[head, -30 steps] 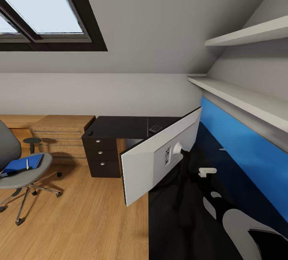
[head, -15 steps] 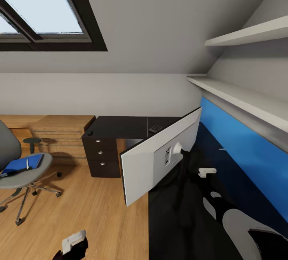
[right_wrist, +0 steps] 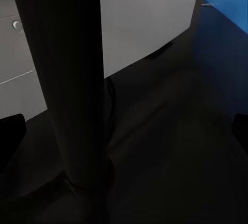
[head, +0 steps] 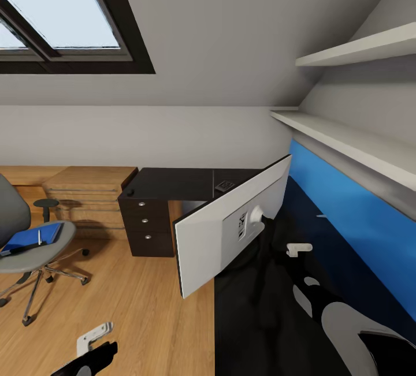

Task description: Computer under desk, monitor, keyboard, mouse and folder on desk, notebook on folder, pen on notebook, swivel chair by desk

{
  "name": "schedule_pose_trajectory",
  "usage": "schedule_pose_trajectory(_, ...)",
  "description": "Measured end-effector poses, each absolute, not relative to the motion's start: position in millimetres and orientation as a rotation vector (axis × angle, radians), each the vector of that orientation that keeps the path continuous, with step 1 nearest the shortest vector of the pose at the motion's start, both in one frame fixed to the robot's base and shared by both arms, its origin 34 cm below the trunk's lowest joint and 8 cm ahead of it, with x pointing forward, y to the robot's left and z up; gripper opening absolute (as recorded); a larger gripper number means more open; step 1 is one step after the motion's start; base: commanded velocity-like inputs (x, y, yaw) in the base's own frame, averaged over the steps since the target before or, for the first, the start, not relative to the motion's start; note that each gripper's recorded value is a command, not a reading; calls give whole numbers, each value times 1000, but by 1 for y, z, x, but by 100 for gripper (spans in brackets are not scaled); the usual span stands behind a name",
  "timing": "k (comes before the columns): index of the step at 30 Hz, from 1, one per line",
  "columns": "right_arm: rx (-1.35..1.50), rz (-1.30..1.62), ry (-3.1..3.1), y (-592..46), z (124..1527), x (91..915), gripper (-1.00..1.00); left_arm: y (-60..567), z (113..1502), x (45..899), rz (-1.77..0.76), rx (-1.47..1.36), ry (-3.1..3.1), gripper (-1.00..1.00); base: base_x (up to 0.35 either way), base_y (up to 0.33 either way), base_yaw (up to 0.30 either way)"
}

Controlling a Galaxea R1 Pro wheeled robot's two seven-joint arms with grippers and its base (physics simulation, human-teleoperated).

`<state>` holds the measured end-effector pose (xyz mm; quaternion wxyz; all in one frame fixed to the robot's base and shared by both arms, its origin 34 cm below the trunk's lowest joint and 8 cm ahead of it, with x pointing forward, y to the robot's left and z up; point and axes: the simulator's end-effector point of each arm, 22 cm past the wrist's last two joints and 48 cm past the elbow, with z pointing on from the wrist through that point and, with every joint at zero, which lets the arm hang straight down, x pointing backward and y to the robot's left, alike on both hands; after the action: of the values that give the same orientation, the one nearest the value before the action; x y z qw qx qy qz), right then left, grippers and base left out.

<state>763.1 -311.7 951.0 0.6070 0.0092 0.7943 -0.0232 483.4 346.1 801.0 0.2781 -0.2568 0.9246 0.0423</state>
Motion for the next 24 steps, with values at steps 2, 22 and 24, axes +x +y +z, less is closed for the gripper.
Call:
schedule_pose_trajectory(2, 22, -54, 1847, -312, 948, 763, 100, 350, 794, 482, 128, -711, 2465, 100, 0, 0, 0)
schedule_pose_trajectory(22, -91, -78, 1868, -302, 934, 767, 100, 358, 763, 469, 182, -754, 2455, 100, 0, 0, 0)
schedule_pose_trajectory(24, -93, -79, 1867, -302, 934, 767, 100, 358, 763, 468, 183, -753, 2456, 100, 0, 0, 0)
